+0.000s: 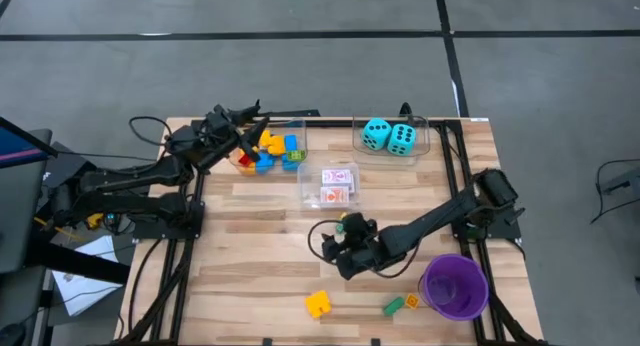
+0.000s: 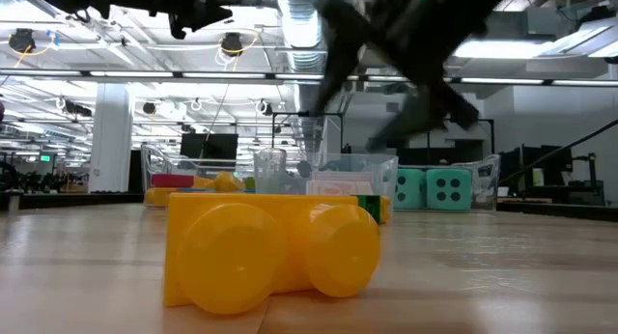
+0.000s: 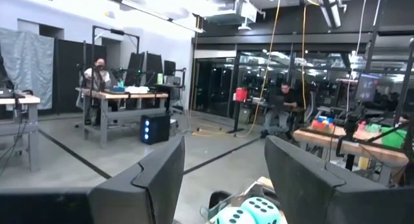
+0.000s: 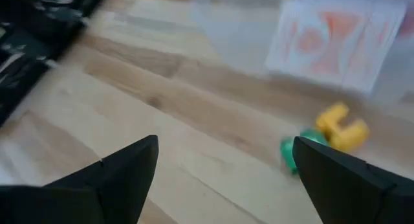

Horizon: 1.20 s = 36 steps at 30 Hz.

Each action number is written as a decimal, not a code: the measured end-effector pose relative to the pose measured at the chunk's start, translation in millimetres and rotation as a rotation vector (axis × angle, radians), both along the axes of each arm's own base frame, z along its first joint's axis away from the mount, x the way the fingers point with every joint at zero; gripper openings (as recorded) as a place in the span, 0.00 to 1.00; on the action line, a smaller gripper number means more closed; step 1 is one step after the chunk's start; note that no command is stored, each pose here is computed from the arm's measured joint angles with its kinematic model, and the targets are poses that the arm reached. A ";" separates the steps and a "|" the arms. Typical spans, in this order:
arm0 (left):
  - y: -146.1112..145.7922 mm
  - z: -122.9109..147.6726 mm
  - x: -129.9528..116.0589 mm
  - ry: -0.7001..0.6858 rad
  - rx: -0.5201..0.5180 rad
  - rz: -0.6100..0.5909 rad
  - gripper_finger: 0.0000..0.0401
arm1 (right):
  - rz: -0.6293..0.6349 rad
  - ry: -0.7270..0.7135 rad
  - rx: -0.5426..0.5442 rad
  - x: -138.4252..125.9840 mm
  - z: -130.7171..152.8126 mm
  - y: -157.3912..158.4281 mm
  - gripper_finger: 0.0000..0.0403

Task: Pick & Place Toys
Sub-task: Put the green game piece into the top left transparent bin

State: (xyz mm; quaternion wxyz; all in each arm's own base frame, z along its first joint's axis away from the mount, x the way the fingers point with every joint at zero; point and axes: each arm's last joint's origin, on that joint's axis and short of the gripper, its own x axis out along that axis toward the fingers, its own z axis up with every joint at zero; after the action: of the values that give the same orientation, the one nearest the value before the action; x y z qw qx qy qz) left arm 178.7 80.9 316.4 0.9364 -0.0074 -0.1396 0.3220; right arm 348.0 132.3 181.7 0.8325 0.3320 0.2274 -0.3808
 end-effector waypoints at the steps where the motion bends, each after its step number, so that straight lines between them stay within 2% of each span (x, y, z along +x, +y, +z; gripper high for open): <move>1: 0.0 0.1 0.1 -0.002 0.001 0.000 0.52 | -0.023 0.006 0.012 0.7 -7.2 0.3 0.87; 5: 0.1 -0.1 0.2 0.001 0.000 0.000 0.52 | -0.122 0.016 0.059 6.0 -33.3 2.7 0.87; 13: -1.1 -0.4 1.1 0.007 0.009 -0.041 0.52 | -0.265 0.087 0.060 12.6 -54.0 3.3 0.87; 20: -3.3 0.5 2.2 0.005 0.028 -0.109 0.52 | -0.304 0.118 0.048 19.1 -72.8 0.5 0.87; 28: -7.5 0.6 3.9 0.005 0.031 -0.137 0.52 | -0.332 0.130 0.026 17.5 -76.8 -2.8 0.86; 32: -7.5 0.6 3.9 0.005 0.031 -0.137 0.52 | -0.360 0.123 0.017 17.2 -77.3 -6.7 0.83; 36: -7.5 0.7 3.9 0.004 0.031 -0.137 0.52 | -0.376 0.129 0.008 17.9 -78.2 -12.1 0.74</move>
State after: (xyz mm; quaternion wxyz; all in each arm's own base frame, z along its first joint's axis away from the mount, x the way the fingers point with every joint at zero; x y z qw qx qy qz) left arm 182.6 73.4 317.1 0.9564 -0.0016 -0.1418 0.2552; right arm 365.9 120.2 103.5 0.7291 0.3469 0.2161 -0.5490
